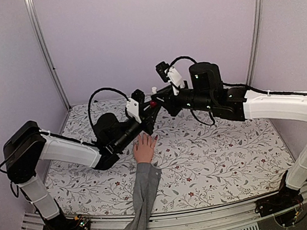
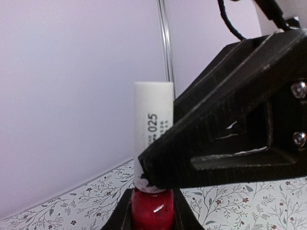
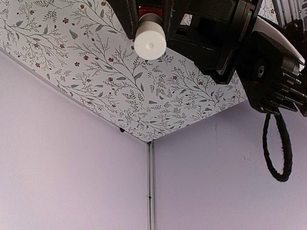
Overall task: Paint the nails
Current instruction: Screw the nail polish bottle.
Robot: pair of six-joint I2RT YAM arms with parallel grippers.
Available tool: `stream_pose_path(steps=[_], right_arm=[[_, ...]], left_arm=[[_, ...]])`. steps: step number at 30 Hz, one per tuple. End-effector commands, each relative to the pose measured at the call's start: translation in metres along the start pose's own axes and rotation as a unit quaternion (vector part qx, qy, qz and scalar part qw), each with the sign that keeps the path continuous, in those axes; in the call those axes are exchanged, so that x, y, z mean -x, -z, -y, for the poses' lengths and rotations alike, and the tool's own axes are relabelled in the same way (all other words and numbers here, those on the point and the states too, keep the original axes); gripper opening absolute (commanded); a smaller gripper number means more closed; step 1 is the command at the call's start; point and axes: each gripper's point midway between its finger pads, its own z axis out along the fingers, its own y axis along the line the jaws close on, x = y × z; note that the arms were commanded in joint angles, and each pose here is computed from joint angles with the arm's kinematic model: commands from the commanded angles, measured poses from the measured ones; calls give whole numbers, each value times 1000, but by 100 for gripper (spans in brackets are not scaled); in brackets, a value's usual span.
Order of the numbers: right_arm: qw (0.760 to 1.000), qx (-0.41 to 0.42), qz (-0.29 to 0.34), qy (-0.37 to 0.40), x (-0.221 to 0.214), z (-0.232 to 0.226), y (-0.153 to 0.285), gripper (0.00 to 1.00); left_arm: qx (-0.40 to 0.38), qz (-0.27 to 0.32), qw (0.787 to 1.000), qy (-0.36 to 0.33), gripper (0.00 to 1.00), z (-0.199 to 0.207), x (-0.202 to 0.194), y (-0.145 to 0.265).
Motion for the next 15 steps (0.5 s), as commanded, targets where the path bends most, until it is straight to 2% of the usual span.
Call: stream_pose_path(steps=[1,9,15], right_arm=[[1000,16,3,8,0,-13,8,16],[999,34,37,16,6,-8,35,40],[988,125,63,65,9,-38,65,57]], left_arm=[[-80,49,996,-7,0,26,34,8],[-160,39,986,-13,0,40,42,26],[-280,19,960,-12,0,64,42,44]])
